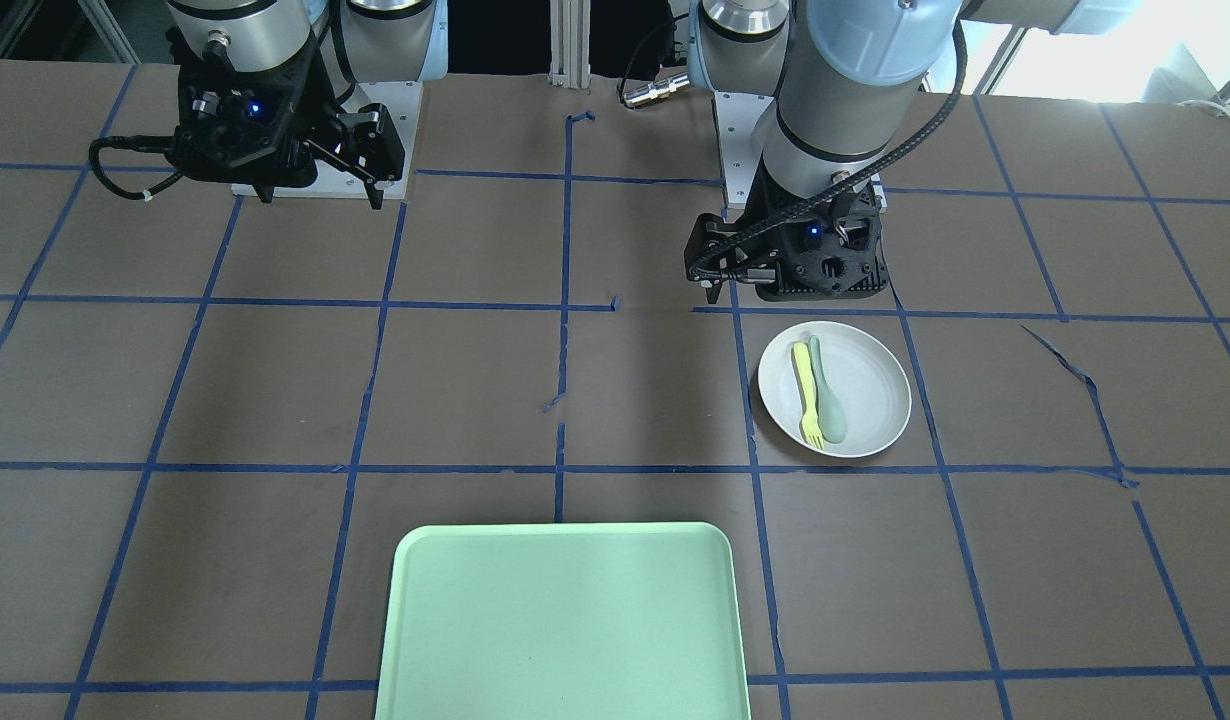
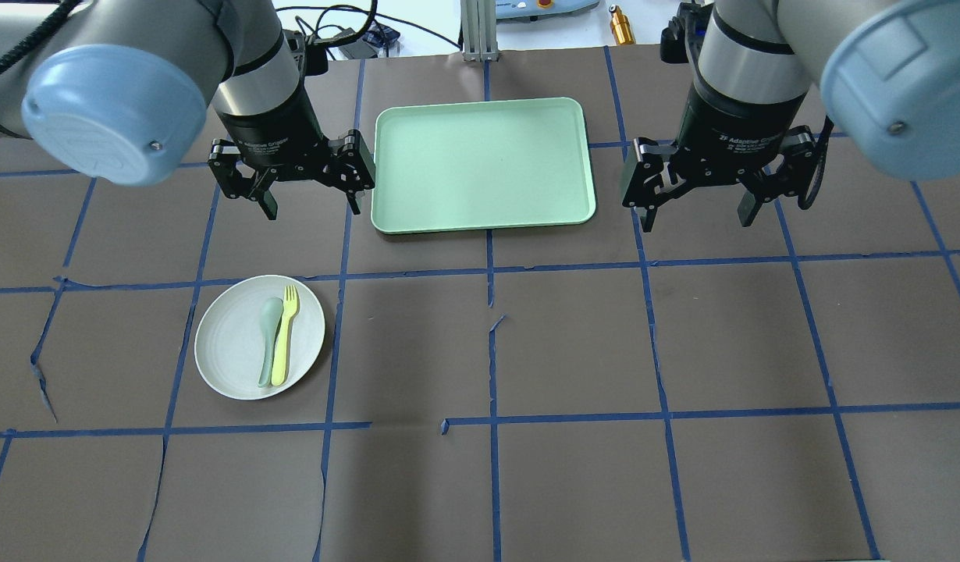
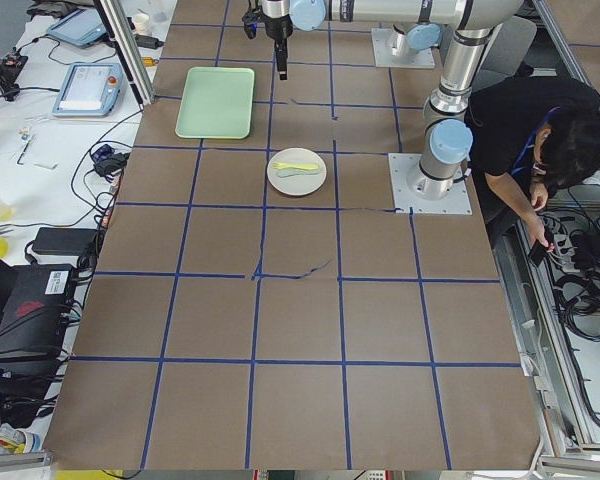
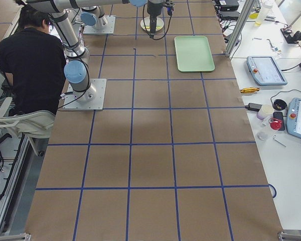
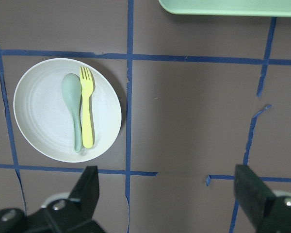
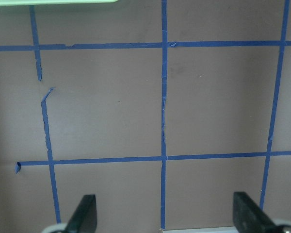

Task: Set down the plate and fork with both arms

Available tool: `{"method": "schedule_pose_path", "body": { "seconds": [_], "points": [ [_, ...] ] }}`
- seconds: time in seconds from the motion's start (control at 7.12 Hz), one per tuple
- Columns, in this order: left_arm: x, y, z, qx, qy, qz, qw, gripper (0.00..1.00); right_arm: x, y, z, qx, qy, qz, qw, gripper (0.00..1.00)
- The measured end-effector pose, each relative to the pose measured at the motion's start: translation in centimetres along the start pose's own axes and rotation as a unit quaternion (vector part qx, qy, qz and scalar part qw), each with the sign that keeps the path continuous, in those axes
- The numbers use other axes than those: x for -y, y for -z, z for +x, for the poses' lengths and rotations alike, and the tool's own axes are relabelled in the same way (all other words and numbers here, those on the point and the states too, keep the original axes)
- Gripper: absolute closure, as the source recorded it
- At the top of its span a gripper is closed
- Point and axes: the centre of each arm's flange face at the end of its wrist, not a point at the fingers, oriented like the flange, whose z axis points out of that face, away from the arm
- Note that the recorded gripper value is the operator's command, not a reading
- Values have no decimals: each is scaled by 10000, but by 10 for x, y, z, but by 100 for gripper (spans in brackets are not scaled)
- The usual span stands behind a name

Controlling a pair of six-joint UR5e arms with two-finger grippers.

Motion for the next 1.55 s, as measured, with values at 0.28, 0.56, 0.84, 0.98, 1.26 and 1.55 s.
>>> {"method": "schedule_pose_path", "body": {
  "seconds": [0.28,0.56,0.84,0.98,1.26,1.55],
  "points": [
    [-2,3,2,-177,-4,-7,9998,0,2,0,0,29,-8,26,10000,0],
    [-4,5,-1,-49,-14,30,10000,0,10,-9,0,87,7,-28,10000,0],
    [-13,17,-7,17,12,129,9999,0,18,-19,0,92,-23,-55,9999,0],
    [-15,19,-8,20,8,132,9999,0,21,-21,-1,95,-32,-59,9999,0],
    [-17,18,-7,19,-5,87,10000,0,22,-21,-2,93,-37,-51,9999,0],
    [-16,16,-7,14,-8,55,10000,0,22,-20,-2,91,-40,-43,9999,0]
  ]
}}
